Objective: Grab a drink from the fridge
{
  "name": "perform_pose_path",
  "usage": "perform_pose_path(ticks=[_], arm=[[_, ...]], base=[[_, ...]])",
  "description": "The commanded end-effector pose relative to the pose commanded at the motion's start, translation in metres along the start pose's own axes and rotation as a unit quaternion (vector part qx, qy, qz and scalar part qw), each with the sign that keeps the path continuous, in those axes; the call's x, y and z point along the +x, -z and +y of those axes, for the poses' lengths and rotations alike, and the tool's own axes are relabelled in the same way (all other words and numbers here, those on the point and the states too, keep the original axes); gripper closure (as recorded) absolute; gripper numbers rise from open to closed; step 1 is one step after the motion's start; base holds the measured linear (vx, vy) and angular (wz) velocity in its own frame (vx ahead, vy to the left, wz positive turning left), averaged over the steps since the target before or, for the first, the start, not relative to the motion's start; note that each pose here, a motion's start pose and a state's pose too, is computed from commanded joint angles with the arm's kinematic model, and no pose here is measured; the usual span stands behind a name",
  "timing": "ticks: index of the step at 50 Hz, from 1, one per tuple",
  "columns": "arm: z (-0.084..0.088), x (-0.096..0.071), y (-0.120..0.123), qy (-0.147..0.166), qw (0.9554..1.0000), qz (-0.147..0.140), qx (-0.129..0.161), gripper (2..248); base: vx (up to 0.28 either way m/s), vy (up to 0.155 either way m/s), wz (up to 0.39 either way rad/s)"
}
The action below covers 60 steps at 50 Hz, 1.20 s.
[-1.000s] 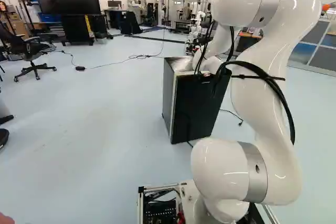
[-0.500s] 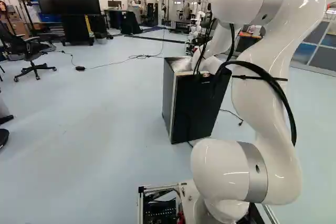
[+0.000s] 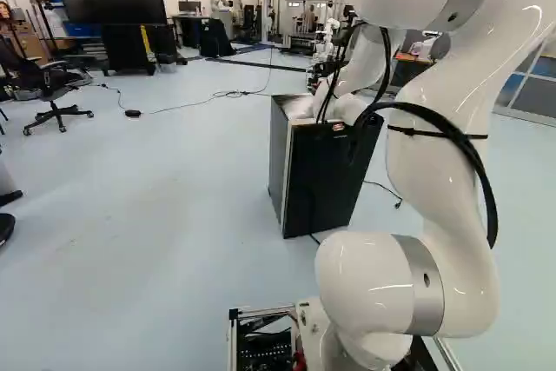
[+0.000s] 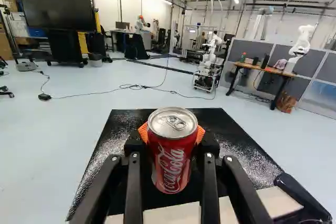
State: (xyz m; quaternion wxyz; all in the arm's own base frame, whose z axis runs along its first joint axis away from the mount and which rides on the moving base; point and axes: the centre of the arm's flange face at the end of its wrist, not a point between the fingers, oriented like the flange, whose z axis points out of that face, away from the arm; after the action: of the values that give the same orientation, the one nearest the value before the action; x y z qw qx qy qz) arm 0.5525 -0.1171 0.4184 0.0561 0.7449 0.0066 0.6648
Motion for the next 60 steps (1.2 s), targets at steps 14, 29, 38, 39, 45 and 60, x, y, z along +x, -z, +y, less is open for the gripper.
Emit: perform_pose_path(ticks=[14, 29, 38, 39, 45, 60], arm=[[-0.02, 0.0, 0.035, -0.007, 0.9999, -0.014, 0.006, 151], [-0.044, -0.005, 0.082, -0.015, 0.9993, -0.032, 0.013, 151], [-0.058, -0.011, 0.116, -0.02, 0.9986, -0.045, 0.018, 151], [-0.059, -0.012, 0.12, -0.02, 0.9986, -0.046, 0.019, 151], [-0.067, -0.017, 0.141, -0.023, 0.998, -0.054, 0.022, 151], [-0.082, -0.032, 0.188, -0.029, 0.9966, -0.072, 0.029, 151]], base=[[0.0, 0.0, 0.0], [0.0, 0.0, 0.0], [0.0, 0.0, 0.0], [0.0, 0.0, 0.0], [0.0, 0.0, 0.0], [0.0, 0.0, 0.0]])
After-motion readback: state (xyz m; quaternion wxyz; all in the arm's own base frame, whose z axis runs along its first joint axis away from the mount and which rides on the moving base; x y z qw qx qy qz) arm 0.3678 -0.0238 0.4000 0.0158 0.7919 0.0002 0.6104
